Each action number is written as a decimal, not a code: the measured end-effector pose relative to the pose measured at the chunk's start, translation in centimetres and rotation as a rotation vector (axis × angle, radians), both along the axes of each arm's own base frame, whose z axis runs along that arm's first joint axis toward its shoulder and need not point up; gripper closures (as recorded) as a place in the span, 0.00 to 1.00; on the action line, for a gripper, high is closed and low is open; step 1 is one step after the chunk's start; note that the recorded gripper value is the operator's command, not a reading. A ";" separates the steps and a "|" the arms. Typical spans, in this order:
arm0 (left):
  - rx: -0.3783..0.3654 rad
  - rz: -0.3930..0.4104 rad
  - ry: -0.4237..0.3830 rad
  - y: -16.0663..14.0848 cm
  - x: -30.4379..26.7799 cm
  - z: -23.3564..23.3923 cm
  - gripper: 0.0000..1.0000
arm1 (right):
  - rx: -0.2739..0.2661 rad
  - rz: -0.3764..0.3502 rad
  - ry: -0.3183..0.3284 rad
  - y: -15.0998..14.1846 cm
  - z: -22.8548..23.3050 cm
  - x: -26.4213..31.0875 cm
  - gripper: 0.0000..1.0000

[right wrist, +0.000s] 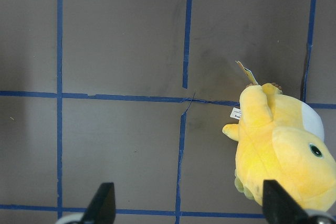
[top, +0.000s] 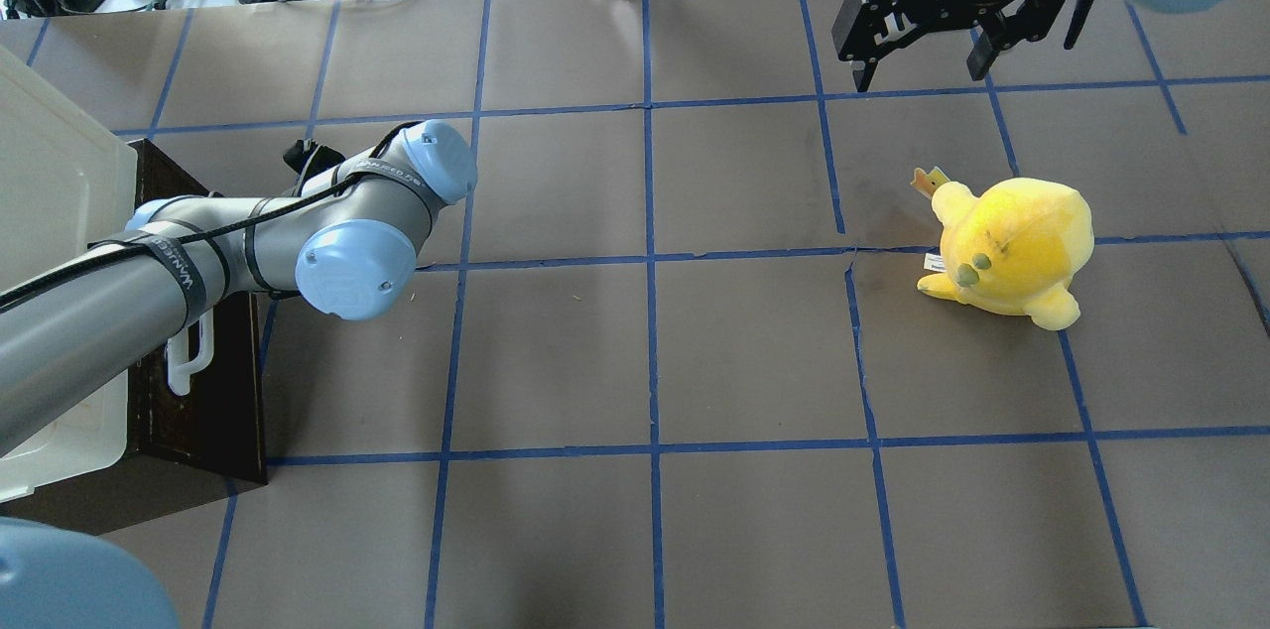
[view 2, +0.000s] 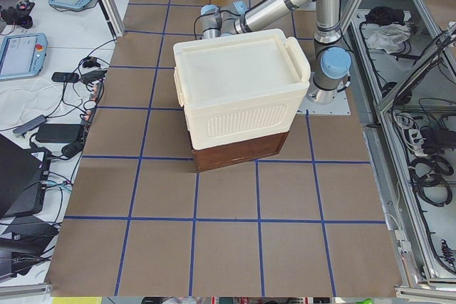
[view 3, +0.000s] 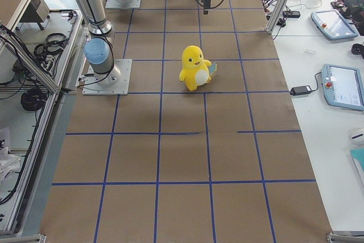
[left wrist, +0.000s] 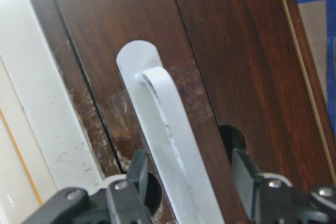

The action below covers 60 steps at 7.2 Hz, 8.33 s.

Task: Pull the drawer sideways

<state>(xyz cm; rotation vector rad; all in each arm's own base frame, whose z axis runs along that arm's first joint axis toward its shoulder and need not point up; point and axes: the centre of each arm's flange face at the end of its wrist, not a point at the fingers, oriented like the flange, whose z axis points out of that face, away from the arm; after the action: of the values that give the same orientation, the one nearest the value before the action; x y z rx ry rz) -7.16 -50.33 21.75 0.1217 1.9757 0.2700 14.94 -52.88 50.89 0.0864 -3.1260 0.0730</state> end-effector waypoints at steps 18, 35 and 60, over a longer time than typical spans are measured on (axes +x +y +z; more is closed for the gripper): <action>0.008 0.021 0.006 -0.3 1.1 -0.2 0.67 | 0.000 0.000 0.000 0.0 0.0 0.0 0.00; -0.033 -0.102 0.090 -0.3 -7.3 1.4 0.69 | 0.000 0.000 0.000 0.0 0.0 0.0 0.00; -0.320 0.064 1.120 3.8 -7.0 30.3 0.00 | 0.000 0.000 0.000 0.0 0.0 0.0 0.00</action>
<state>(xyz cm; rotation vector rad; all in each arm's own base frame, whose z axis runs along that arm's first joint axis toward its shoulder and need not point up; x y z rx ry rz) -14.15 -46.52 52.04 -0.0128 3.1065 -0.1284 14.94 -52.88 50.90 0.0859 -3.1261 0.0731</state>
